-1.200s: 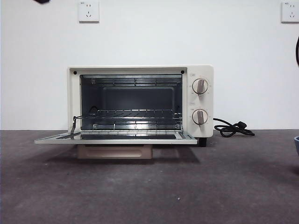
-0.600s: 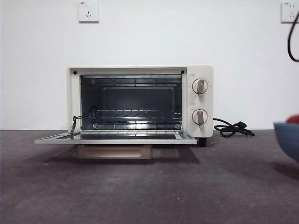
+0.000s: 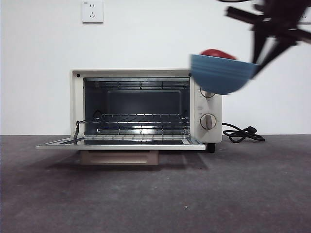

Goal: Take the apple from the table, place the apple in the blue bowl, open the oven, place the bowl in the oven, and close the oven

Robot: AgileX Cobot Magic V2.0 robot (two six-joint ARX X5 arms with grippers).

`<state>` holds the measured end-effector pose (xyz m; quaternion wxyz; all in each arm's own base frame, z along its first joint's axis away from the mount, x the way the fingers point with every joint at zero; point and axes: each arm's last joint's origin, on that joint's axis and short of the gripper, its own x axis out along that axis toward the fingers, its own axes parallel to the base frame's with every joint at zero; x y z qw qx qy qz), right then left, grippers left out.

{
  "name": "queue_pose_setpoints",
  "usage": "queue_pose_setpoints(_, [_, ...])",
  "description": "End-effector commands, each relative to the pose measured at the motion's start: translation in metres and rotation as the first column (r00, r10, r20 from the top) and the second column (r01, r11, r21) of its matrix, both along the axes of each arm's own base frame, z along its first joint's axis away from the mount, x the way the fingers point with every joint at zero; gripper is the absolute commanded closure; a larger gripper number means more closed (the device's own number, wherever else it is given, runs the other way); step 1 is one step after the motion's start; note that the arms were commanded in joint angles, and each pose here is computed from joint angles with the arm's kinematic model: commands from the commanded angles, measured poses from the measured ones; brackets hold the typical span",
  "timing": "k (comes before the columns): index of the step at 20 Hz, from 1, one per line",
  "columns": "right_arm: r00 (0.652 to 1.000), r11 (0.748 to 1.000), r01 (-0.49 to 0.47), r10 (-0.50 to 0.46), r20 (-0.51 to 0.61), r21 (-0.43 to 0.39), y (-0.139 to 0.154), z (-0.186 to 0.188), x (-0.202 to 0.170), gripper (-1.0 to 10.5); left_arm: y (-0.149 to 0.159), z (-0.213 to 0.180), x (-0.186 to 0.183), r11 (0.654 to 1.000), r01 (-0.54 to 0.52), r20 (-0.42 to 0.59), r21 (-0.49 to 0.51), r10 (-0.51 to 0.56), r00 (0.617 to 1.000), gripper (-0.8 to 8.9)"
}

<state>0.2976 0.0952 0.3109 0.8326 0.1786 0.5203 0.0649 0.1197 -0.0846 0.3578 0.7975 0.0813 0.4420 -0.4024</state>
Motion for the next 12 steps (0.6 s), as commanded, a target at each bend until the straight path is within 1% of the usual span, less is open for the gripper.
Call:
queue_pose_setpoints(1, [0.999, 0.999, -0.047, 0.047, -0.012, 0.013, 0.028, 0.003, 0.021, 9.6, 0.004, 0.001, -0.007, 1.000, -0.003, 0.000, -0.009, 0.003, 1.000, 8.19])
queue_pose_setpoints(4, [0.996, 0.996, -0.086, 0.086, -0.027, 0.022, 0.062, -0.001, 0.046, 9.6, 0.010, 0.005, -0.017, 0.999, -0.014, 0.020, -0.031, 0.015, 1.000, 8.19])
queue_pose_setpoints(7, [0.992, 0.994, -0.108, 0.110, -0.063, 0.027, 0.087, -0.008, 0.065, 9.6, 0.015, 0.008, -0.025, 0.999, -0.021, 0.029, -0.044, 0.022, 0.999, 8.19])
queue_pose_setpoints(10, [0.992, 0.995, -0.090, 0.093, -0.090, 0.038, 0.103, -0.017, 0.082, 9.6, 0.019, 0.009, -0.032, 0.999, -0.021, 0.039, -0.050, 0.023, 0.999, 8.19])
queue_pose_setpoints(12, [0.993, 0.997, -0.051, 0.056, -0.100, 0.049, 0.109, -0.022, 0.090, 9.6, 0.021, 0.010, -0.036, 0.998, -0.022, 0.041, -0.051, 0.025, 0.999, 8.19])
